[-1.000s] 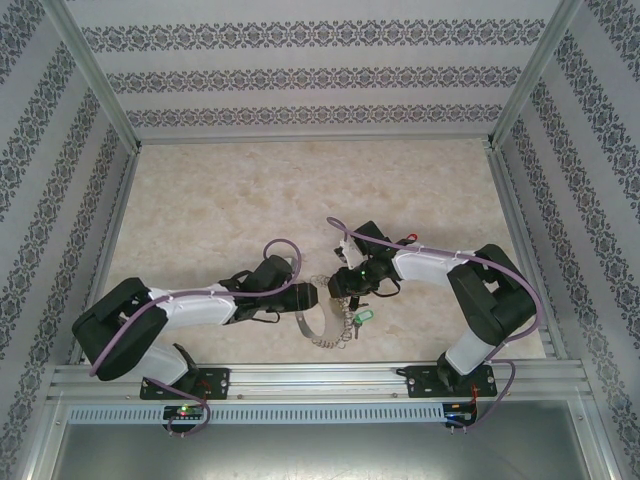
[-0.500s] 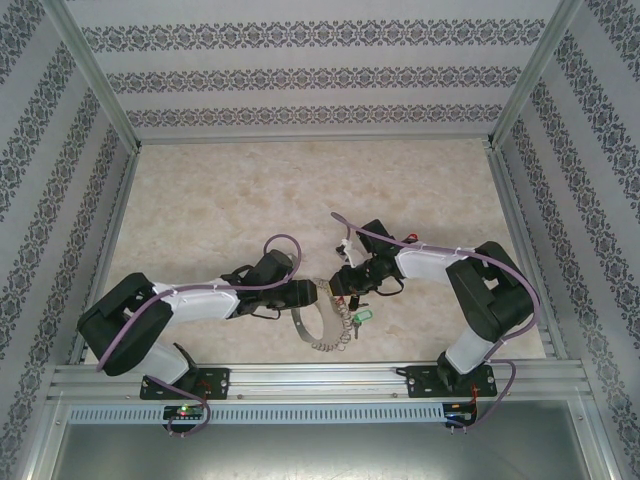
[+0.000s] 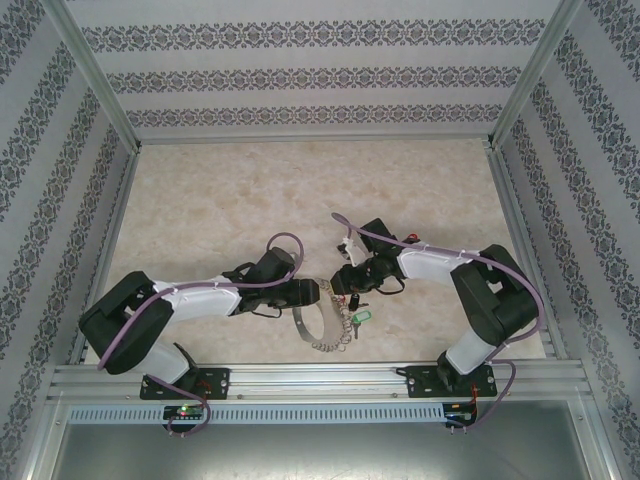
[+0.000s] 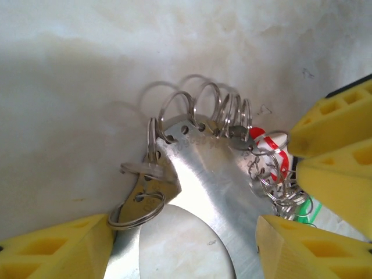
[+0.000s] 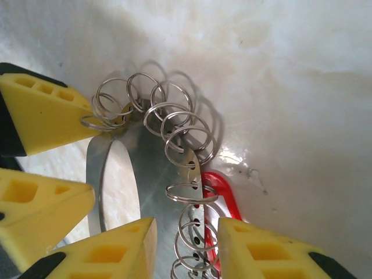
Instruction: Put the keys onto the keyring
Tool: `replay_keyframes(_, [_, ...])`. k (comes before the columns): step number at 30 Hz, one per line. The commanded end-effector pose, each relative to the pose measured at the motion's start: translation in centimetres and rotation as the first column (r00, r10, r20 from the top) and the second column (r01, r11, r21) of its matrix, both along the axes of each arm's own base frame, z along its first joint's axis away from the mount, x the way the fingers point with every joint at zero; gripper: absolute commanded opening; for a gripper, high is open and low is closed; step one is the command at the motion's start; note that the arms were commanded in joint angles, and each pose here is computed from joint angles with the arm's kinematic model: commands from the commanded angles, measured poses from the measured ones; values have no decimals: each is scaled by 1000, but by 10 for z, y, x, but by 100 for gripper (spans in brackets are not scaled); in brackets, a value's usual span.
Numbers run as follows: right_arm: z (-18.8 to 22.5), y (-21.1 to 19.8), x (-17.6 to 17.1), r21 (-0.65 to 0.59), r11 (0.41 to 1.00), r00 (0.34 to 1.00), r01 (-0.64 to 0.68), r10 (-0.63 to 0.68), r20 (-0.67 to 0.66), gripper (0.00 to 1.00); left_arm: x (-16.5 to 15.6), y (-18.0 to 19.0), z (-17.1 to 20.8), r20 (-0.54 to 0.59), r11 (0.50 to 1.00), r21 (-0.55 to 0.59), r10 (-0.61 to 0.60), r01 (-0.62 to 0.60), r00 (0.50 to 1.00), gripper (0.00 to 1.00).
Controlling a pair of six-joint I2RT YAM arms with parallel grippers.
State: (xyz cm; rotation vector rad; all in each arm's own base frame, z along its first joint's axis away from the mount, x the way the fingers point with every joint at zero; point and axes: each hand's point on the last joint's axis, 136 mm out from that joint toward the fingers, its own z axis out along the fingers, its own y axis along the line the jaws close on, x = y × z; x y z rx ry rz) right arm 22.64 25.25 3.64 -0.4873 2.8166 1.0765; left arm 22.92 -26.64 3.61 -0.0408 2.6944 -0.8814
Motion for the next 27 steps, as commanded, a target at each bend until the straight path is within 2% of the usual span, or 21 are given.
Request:
replay_keyframes(1, [5, -8, 14, -77, 997, 996, 12, -5, 94, 37, 9, 4, 18, 93, 1000, -4, 16, -15, 996, 67])
replay_keyframes(6, [13, 1, 20, -174, 984, 971, -41, 81, 227, 43, 0, 21, 23, 98, 996, -28, 83, -81, 992, 68])
replay_keyframes(10, [14, 7, 21, -281, 955, 932, -94, 184, 311, 49, -2, 39, 29, 139, 992, 7, 121, -123, 983, 69])
replay_keyframes(15, [16, 27, 12, -313, 927, 888, -208, 313, 337, 61, -1, 51, 39, 185, 989, 44, 130, -140, 974, 70])
replay_keyframes(18, [10, 38, 2, -371, 883, 846, -288, 416, 333, 64, -2, 54, 41, 194, 988, 52, 130, -143, 972, 70])
replay_keyframes(21, [-1, 35, 4, -454, 843, 830, -288, 456, 320, 64, -2, 57, 45, 207, 988, 56, 131, -146, 970, 70])
replay_keyframes(27, [-9, 34, 9, -537, 796, 802, -278, 500, 327, 65, -3, 63, 48, 225, 986, 63, 137, -155, 965, 71])
